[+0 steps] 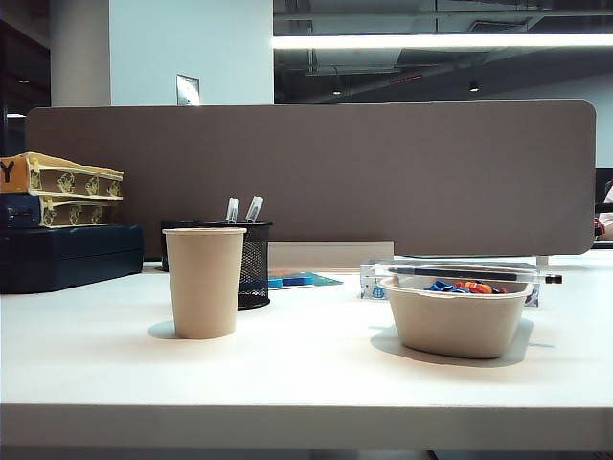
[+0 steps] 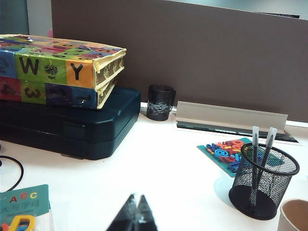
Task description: Pick up one pen and put it in the pen container.
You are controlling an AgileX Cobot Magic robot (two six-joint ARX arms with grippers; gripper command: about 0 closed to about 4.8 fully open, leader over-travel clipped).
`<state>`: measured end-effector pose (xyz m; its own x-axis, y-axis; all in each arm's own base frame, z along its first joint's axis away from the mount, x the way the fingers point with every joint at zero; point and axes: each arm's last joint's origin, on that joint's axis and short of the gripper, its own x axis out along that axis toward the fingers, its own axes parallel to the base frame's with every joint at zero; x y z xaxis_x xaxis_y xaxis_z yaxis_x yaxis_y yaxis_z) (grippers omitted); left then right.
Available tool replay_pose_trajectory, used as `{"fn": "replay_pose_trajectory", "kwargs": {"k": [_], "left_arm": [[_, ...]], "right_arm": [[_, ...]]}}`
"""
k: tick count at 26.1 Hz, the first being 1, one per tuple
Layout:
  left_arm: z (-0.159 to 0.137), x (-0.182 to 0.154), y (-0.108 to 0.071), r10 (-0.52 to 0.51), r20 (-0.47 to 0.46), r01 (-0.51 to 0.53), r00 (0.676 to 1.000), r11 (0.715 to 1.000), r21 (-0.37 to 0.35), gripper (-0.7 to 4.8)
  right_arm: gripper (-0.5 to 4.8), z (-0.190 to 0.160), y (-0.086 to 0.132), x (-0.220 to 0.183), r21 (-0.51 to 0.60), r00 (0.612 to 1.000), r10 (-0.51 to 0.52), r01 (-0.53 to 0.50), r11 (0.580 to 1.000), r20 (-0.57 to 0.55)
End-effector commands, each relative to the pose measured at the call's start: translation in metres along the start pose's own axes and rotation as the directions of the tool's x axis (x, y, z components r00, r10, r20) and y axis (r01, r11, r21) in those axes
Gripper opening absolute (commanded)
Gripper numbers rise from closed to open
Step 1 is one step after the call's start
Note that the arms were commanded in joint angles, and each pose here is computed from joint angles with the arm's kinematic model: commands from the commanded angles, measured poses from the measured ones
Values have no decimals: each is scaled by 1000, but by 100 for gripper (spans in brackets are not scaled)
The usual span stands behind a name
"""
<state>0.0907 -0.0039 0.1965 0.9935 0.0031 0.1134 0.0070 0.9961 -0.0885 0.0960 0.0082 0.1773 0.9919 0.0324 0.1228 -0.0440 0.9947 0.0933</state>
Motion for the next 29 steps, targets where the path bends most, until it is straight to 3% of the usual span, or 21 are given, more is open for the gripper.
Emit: {"fn": "replay_pose_trajectory", "kwargs": {"k": [1, 12, 18, 21, 22, 29], "left_arm": [[2, 0, 0, 1, 12, -1, 1000, 1000, 0, -5], [4, 0, 0, 22, 38, -22, 999, 1000, -2, -5], [5, 0, -1, -32, 39, 32, 999, 999, -7, 4], [6, 0, -2, -71, 41, 71, 997, 997, -5, 5], [6, -1, -3, -96, 42, 96, 994, 995, -4, 30], [20, -3, -4, -107, 82, 107, 991, 994, -2, 35]], "right_arm": [[-1, 3, 0, 0, 2, 1000, -2, 2, 1000, 21], [-1, 5, -1, 0, 35, 998, -32, 30, 999, 48], [5, 12, 0, -1, 66, 997, -29, 24, 998, 73], [34, 26, 2, -3, 66, 994, -1, -6, 998, 112], [51, 32, 2, -4, 66, 992, 2, -10, 998, 127], [55, 38, 3, -5, 67, 990, 9, -19, 998, 142]]}}
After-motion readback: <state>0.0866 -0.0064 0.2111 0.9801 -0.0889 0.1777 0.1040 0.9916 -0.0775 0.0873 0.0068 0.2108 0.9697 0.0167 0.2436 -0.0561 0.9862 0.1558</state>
